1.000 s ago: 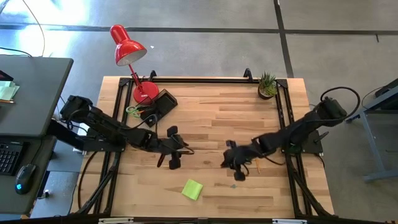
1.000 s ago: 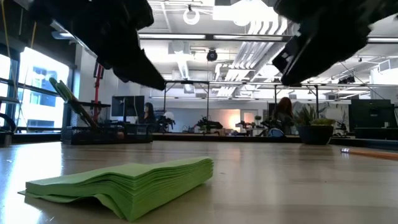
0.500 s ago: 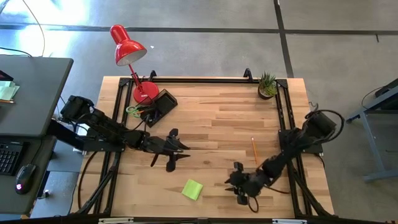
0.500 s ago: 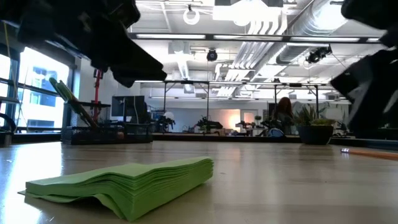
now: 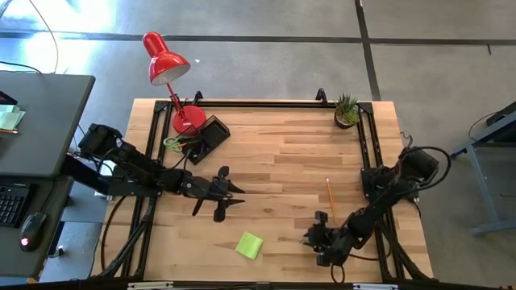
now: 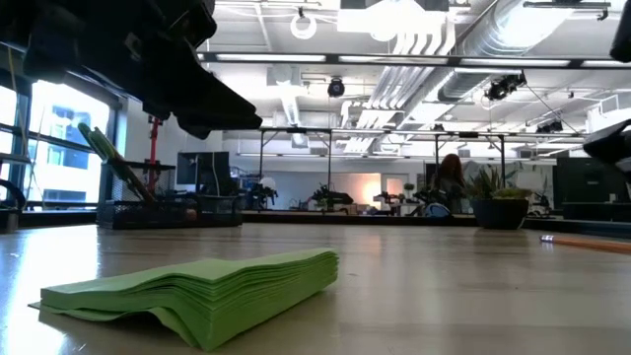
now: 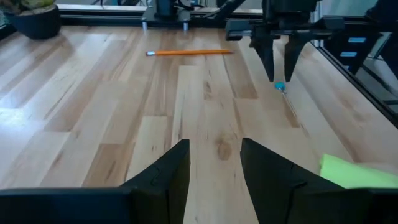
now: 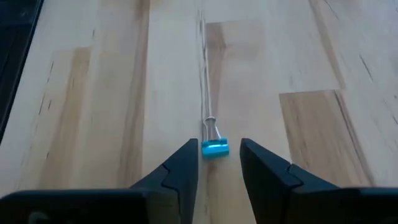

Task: Pick and place office supplies into organizer
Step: Put the blue binder clip into the desk organizer

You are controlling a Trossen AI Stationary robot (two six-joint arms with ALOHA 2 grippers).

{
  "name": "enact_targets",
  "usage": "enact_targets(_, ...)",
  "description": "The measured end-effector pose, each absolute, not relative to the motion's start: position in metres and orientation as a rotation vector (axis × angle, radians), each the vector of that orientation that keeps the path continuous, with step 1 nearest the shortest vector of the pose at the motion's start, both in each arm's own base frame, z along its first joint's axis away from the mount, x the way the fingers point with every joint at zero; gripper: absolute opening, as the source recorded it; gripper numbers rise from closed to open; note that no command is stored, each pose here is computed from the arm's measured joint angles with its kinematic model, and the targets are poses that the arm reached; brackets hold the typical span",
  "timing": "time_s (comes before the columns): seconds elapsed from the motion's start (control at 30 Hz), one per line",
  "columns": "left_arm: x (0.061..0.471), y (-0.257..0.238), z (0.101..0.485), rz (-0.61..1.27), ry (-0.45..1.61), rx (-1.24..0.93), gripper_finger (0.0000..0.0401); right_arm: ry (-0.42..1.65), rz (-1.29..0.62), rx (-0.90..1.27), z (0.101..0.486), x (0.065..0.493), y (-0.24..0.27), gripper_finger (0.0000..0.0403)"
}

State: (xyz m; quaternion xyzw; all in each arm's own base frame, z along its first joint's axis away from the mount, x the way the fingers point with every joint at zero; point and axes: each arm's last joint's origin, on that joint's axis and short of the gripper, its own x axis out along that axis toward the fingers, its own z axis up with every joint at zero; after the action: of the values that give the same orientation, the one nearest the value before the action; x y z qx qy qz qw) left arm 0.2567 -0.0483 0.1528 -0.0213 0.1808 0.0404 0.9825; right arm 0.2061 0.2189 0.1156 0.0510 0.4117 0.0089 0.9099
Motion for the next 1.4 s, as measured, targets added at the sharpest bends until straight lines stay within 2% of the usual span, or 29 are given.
enact_targets(1.4,0.255,-0.048,0.15,0.096,0.397,-0.058,0.0129,0.828,0.006,0.094,0.102,0.209,0.223,0.0111)
